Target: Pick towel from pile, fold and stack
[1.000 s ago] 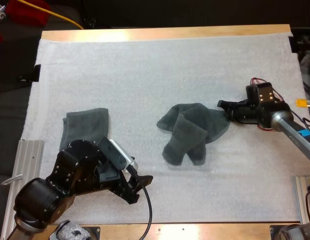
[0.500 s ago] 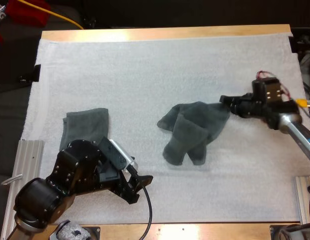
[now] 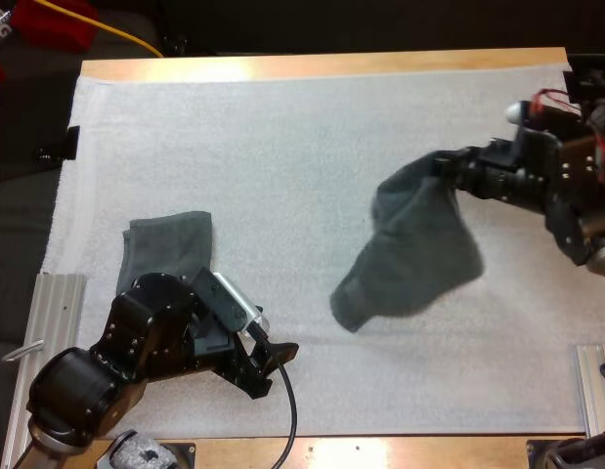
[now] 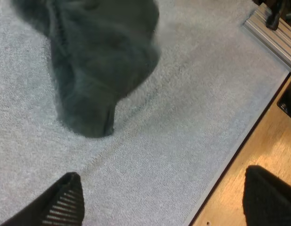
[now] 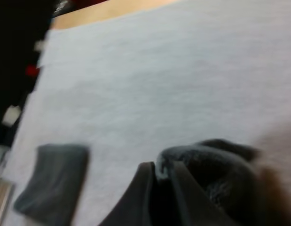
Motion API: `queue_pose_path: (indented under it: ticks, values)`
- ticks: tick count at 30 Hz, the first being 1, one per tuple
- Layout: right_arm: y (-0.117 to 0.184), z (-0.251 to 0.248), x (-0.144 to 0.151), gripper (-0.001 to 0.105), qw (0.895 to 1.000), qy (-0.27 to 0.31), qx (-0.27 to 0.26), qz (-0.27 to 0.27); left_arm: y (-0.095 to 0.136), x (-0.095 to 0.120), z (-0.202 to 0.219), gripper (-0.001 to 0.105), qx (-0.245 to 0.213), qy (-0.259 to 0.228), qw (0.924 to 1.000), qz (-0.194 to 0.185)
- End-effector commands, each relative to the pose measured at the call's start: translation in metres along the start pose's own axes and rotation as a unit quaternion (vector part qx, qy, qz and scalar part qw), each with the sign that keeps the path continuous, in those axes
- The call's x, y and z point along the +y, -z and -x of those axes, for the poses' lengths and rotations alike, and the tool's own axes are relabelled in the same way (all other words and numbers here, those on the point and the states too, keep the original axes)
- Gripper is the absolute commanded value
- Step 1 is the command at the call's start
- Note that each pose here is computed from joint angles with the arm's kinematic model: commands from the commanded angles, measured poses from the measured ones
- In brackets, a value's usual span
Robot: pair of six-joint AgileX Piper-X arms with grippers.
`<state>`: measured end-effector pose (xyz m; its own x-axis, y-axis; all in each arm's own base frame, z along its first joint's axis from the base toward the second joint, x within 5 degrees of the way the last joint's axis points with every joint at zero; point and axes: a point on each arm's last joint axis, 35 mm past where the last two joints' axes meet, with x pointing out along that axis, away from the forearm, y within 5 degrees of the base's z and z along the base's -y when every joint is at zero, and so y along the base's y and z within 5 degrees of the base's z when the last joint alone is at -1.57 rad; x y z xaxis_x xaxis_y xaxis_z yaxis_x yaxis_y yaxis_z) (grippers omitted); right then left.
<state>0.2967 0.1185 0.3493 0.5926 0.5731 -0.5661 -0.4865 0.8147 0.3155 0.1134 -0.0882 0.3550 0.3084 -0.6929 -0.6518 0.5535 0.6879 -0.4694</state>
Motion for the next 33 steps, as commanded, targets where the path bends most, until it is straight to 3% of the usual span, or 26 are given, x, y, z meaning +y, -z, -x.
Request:
queue_pose_path:
  ticks: [1,14,19,23,28,33]
  values:
    - [-0.004,0.003,0.014,0.001,1.0,-0.021,0.0,0.018,0.0,-0.001,0.0,0.068,0.003,0.003,1.0,0.002]
    - [-0.01,0.005,0.116,0.001,0.987,-0.125,-0.011,0.097,0.0,-0.001,0.0,0.068,0.003,0.003,1.0,0.002]
    - [-0.029,0.024,0.149,0.001,0.977,-0.171,-0.059,0.113,0.0,-0.001,0.0,0.068,0.003,0.003,1.0,0.002]
    - [-0.044,0.039,0.169,0.001,0.966,-0.209,-0.107,0.111,0.0,-0.001,0.0,0.068,0.003,0.003,1.0,0.002]
    - [-0.045,0.041,0.178,0.001,0.956,-0.251,-0.107,0.112,0.0,-0.001,0.0,0.068,0.003,0.003,1.0,0.002]
    - [-0.028,0.009,0.168,0.001,0.969,-0.208,-0.032,0.127,0.0,-0.001,0.0,0.068,0.003,0.003,1.0,0.002]
